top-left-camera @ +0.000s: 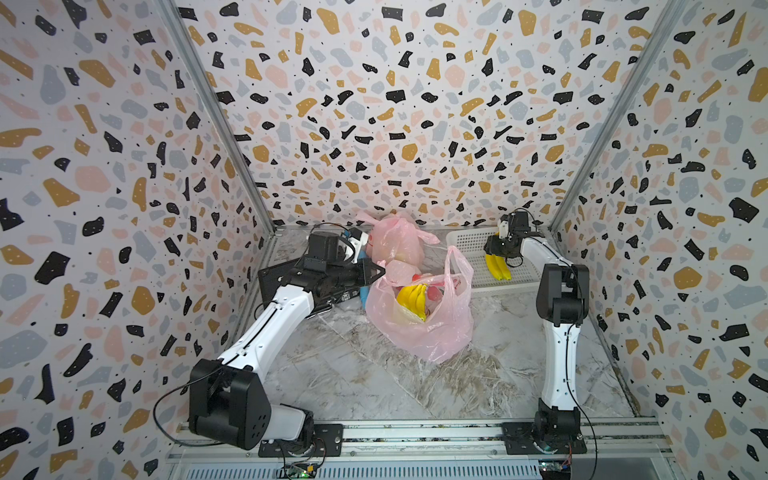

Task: Place the banana into a plastic bag & tie a knot
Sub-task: Pick up the banana from the basket, then place the banana into the plastic bag.

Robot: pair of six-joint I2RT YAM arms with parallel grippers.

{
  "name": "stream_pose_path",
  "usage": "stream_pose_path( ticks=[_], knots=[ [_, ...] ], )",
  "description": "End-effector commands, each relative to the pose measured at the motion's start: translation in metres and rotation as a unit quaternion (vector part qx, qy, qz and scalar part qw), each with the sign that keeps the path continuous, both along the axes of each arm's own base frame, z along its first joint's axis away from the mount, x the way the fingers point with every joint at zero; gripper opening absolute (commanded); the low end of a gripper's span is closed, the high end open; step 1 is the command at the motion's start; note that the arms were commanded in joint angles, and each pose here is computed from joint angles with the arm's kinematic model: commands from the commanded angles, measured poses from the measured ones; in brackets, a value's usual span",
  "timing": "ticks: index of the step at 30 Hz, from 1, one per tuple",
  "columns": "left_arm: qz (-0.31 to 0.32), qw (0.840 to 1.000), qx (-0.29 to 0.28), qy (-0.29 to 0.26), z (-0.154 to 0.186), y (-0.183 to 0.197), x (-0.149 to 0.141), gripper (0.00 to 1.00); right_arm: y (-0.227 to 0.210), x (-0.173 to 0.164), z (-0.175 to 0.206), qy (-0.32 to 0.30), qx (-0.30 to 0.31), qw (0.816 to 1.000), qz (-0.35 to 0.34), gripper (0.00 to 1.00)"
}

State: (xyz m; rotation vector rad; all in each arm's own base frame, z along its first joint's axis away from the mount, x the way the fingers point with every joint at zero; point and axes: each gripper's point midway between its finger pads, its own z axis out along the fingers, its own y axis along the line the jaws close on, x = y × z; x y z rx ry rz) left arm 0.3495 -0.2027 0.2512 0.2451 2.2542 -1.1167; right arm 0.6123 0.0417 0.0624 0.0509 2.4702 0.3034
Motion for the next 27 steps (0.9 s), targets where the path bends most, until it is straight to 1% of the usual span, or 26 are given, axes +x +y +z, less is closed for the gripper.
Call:
stream_pose_path(
  ticks=[1, 4, 7, 10, 14, 16, 18, 21, 27],
  knots=[
    [0.001, 1.0, -0.003, -0.031, 0.019, -0.001, 0.002, 0.0, 0.009, -0.004, 0.078, -0.064, 0.023, 0.998, 0.005, 0.51],
    [0.005, 0.999, -0.004, -0.034, 0.023, 0.0, 0.004, 0.0, 0.016, -0.013, 0.11, -0.094, 0.046, 0.994, 0.008, 0.5],
    [0.01, 0.999, -0.005, -0.038, 0.029, 0.001, 0.005, 0.0, 0.026, -0.025, 0.152, -0.137, 0.081, 0.987, 0.017, 0.5],
    [0.015, 0.999, -0.008, -0.045, 0.038, 0.002, 0.004, 0.0, 0.043, -0.045, 0.199, -0.183, 0.128, 0.974, 0.034, 0.5],
    [0.02, 0.998, -0.012, -0.055, 0.047, 0.004, 0.002, 0.0, 0.082, -0.085, 0.261, -0.252, 0.194, 0.945, 0.078, 0.49],
    [0.02, 0.998, -0.012, -0.058, 0.052, 0.003, 0.003, 0.0, 0.102, -0.108, 0.284, -0.28, 0.215, 0.93, 0.103, 0.49],
    [0.016, 0.998, -0.015, -0.06, 0.059, 0.002, 0.003, 0.0, 0.122, -0.134, 0.309, -0.312, 0.236, 0.911, 0.131, 0.49],
    [0.009, 0.998, -0.021, -0.065, 0.07, 0.0, 0.003, 0.0, 0.147, -0.169, 0.339, -0.35, 0.259, 0.885, 0.166, 0.49],
    [0.004, 0.997, -0.022, -0.071, 0.081, -0.002, 0.006, 0.0, 0.188, -0.235, 0.381, -0.422, 0.293, 0.829, 0.22, 0.49]
  ],
)
